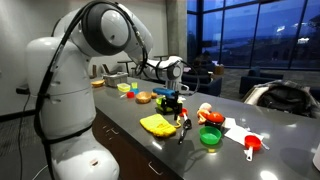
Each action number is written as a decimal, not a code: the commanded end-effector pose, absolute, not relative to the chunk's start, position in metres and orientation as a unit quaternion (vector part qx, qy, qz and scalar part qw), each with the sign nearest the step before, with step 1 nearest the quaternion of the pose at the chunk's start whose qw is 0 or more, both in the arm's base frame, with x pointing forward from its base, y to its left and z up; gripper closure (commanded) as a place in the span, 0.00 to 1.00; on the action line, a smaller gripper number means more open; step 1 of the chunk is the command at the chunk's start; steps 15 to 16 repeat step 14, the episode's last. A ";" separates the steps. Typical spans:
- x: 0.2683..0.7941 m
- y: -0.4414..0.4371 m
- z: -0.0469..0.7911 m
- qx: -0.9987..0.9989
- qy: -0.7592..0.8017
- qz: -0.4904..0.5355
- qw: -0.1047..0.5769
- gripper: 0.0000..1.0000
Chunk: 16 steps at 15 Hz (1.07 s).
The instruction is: Use the spoon to stir the contents in the green bowl
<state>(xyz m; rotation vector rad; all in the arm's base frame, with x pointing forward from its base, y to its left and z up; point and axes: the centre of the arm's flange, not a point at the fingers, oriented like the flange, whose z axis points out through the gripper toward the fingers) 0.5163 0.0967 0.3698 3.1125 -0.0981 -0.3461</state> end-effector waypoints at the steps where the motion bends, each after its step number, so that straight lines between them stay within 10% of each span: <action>1: 0.488 0.116 0.388 0.993 -0.056 -0.080 0.066 0.00; 16: 0.464 0.186 0.483 0.984 -0.028 0.010 0.178 0.00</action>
